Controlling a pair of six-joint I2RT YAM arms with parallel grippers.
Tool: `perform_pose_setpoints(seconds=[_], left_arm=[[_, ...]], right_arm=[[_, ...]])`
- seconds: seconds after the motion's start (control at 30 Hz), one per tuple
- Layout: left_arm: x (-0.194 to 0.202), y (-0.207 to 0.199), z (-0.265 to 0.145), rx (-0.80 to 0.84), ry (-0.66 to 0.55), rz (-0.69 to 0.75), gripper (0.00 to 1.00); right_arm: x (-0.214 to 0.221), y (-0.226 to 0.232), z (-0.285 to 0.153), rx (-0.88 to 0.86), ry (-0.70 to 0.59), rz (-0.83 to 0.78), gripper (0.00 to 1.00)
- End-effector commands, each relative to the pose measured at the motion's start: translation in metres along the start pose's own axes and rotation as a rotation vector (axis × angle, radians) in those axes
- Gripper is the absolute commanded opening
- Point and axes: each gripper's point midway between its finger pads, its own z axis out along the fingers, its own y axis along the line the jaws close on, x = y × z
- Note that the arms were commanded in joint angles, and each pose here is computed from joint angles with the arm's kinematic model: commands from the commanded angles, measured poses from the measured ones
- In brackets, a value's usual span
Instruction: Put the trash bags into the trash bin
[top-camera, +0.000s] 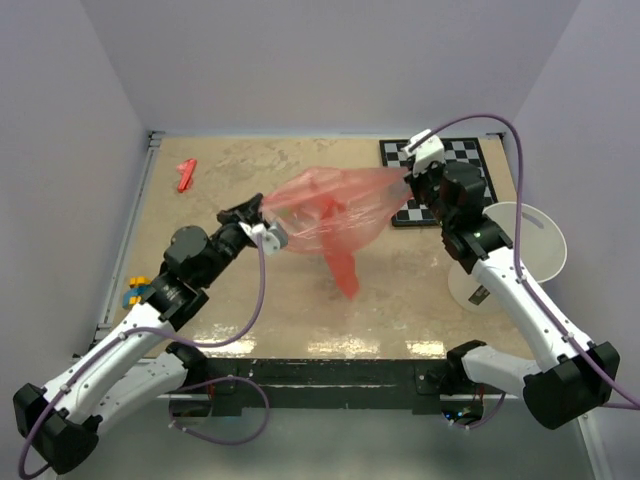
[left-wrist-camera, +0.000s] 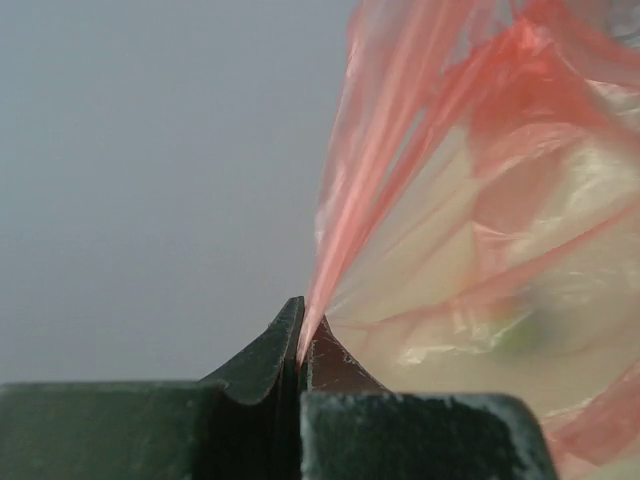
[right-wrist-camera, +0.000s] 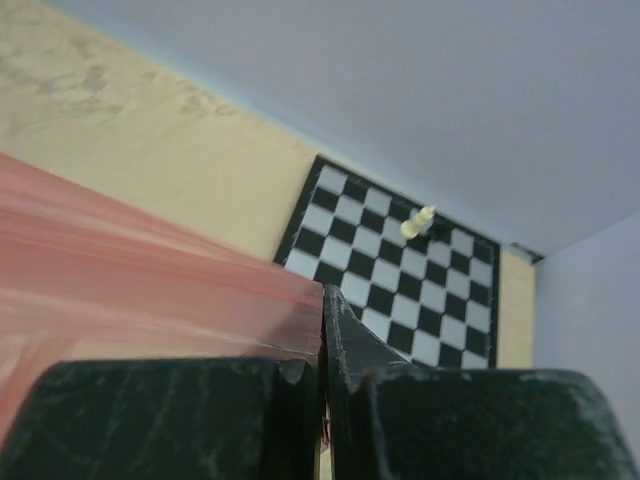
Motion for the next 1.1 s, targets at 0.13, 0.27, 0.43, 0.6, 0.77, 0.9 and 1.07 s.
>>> perform_pose_setpoints(seconds=[0.13, 0.27, 0.43, 0.6, 0.77, 0.9, 1.07], left_arm=[[-0.006, 0.095, 0.022, -0.207, 0.017, 0.067, 0.0], [-0.032, 0.094, 0.031, -0.133, -0.063, -0.024, 0.0], [-0.077, 0.087, 0.047, 0.046, -0.17, -0.285, 0.0], [-0.094, 0.08, 0.06, 0.127, -0.179, -0.534, 0.0], [-0.105, 0.077, 0.065, 0.171, -0.206, -0.626, 0.0], [-0.113, 0.084, 0.064, 0.172, -0.22, -0.624, 0.0], [-0.124, 0.094, 0.06, 0.181, -0.231, -0.588, 0.0]], right_arm=[[-0.081, -0.069, -0.004, 0.211, -0.212, -0.124, 0.0], [-0.082, -0.061, 0.011, 0.155, -0.18, -0.092, 0.0], [-0.108, -0.007, 0.014, -0.183, -0.197, -0.032, 0.62], [-0.167, 0.015, -0.025, -0.379, -0.363, -0.048, 0.99], [-0.206, 0.041, -0.07, -0.541, -0.536, -0.078, 0.89], [-0.202, 0.09, -0.084, -0.663, -0.598, -0.096, 0.63], [-0.172, 0.131, -0.059, -0.762, -0.564, -0.198, 0.46]])
